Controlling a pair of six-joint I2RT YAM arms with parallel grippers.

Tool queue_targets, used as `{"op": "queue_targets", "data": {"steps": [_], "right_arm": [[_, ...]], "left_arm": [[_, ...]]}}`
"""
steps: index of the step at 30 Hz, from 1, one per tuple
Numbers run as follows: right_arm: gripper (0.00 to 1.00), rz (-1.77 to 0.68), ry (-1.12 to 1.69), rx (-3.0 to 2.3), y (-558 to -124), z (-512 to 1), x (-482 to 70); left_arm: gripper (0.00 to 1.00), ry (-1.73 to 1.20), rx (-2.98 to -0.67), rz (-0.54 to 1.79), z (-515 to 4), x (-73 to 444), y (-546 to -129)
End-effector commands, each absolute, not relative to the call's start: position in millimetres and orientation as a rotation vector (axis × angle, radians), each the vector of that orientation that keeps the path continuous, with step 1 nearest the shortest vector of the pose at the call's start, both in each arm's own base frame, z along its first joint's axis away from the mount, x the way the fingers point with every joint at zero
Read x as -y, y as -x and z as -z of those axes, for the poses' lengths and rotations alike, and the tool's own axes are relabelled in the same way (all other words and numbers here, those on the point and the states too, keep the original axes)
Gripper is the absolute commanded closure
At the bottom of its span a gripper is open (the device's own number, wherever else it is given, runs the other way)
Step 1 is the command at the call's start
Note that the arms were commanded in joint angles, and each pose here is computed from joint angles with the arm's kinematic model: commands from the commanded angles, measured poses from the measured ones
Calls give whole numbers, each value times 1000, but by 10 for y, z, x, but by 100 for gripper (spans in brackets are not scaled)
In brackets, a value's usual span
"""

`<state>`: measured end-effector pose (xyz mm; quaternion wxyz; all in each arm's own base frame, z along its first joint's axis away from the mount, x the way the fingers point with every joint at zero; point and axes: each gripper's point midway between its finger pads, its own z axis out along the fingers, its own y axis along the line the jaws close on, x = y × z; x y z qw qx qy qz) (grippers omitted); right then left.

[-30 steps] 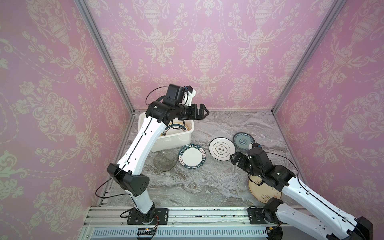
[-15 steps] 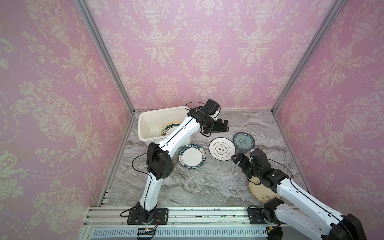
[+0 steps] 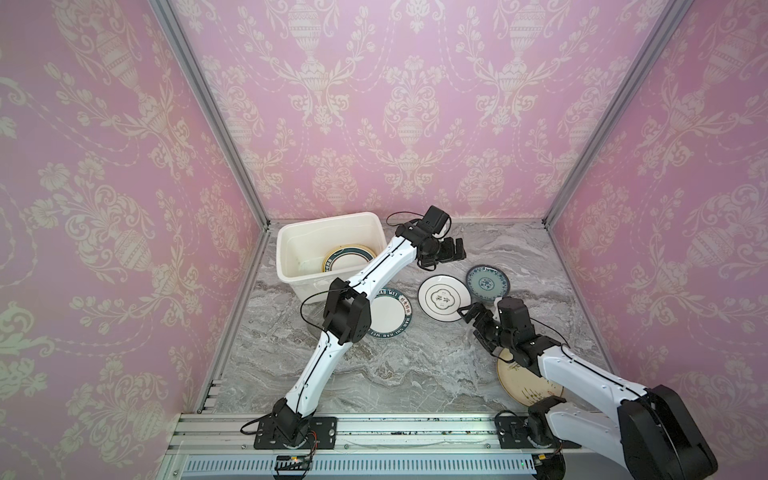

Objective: Place the plates into the plastic bin on the countertop

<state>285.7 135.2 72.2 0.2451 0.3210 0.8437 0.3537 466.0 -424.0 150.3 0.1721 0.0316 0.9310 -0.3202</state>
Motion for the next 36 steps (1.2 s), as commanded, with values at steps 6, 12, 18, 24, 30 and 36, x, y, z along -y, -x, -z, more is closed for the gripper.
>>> {"op": "queue_targets", "data": {"steps": [6, 12, 18, 24, 30, 36], "right_arm": [[0, -1102, -830, -2287, -2980, -696, -1523], [0, -1125, -822, -2271, -3050, -682, -1538], [0, -1147, -834, -2270, -3087, -646, -1524], [0, -1107, -868, -2275, -3088, -571, -1414], [0, -1096, -890, -2271, -3183, -529, -1333], [3, -1147, -909, -2257, -3294, -455, -1345]], "left_arm": [[1, 48, -2604, 1030, -1243, 4320, -4992], [1, 89, -2624, 1016, -973, 4240, -5115], [2, 97, -2626, 1039, -750, 4221, -5212], [4, 95, -2657, 1061, -530, 4222, -5212], [7, 64, -2698, 1078, -456, 4215, -5130], [14, 46, -2745, 1106, -458, 4235, -4983]]}}
